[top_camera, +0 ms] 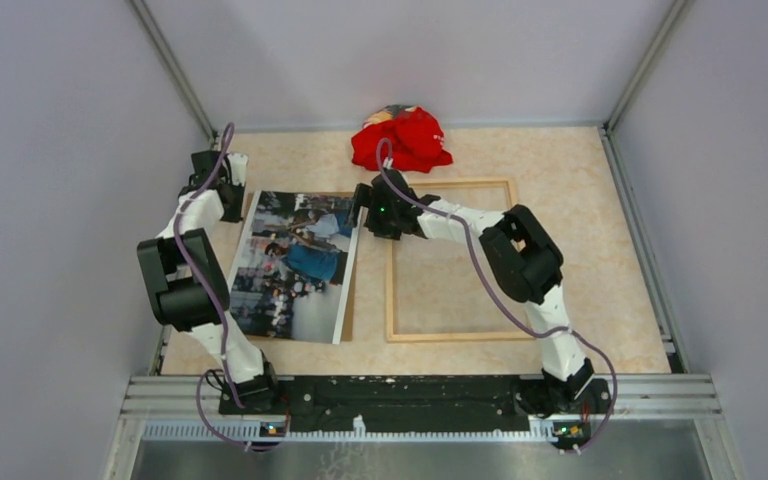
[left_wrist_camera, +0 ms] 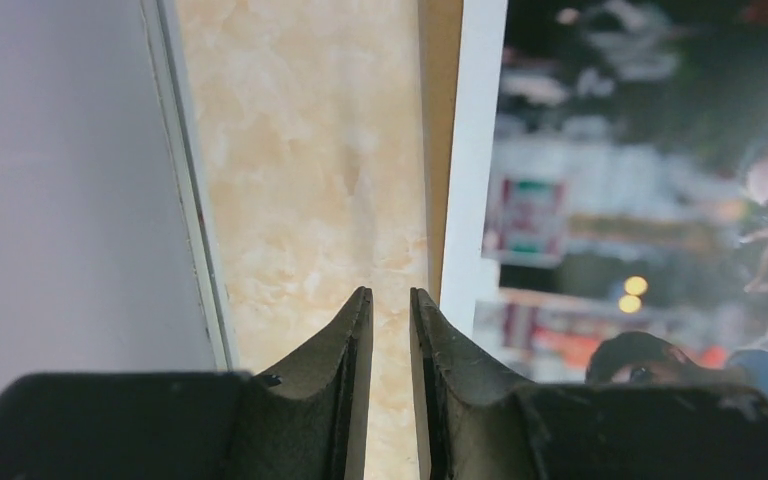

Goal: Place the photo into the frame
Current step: Pick up the photo at the center of the board.

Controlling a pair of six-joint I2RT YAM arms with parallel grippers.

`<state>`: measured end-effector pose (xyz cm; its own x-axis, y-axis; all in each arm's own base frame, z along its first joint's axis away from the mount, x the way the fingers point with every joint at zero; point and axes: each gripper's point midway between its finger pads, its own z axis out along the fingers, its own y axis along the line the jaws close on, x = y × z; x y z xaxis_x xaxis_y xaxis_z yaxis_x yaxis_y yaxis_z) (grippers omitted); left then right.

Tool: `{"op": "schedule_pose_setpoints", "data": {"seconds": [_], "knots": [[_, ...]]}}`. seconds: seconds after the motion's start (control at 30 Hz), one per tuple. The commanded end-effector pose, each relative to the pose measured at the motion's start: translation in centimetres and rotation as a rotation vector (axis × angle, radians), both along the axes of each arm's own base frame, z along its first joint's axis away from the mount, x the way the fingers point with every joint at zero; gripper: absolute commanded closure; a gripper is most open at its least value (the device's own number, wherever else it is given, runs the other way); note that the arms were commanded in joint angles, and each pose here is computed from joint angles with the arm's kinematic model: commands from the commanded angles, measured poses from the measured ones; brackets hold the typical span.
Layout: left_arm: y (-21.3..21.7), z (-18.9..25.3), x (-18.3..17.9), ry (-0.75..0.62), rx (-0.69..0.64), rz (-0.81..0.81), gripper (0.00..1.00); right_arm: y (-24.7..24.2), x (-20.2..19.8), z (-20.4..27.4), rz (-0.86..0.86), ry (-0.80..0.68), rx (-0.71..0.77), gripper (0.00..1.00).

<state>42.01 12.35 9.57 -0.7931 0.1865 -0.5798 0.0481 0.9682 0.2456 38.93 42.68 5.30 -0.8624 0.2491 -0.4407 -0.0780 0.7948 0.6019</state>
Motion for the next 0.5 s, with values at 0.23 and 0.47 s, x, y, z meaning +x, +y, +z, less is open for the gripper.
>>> {"op": "schedule_pose_setpoints", "data": {"seconds": [0.23, 0.47], "knots": [[-0.5, -5.1, -1.2, 0.079, 0.021, 0.027, 0.74, -0.7, 2.2, -4.8, -0.033, 0.031, -0.111, 0.06], [-1.8, -6.9, -2.2, 0.121, -0.003, -0.014, 0.75, 0.5, 2.9, -5.2, -0.030, 0.037, -0.063, 0.13]]}}
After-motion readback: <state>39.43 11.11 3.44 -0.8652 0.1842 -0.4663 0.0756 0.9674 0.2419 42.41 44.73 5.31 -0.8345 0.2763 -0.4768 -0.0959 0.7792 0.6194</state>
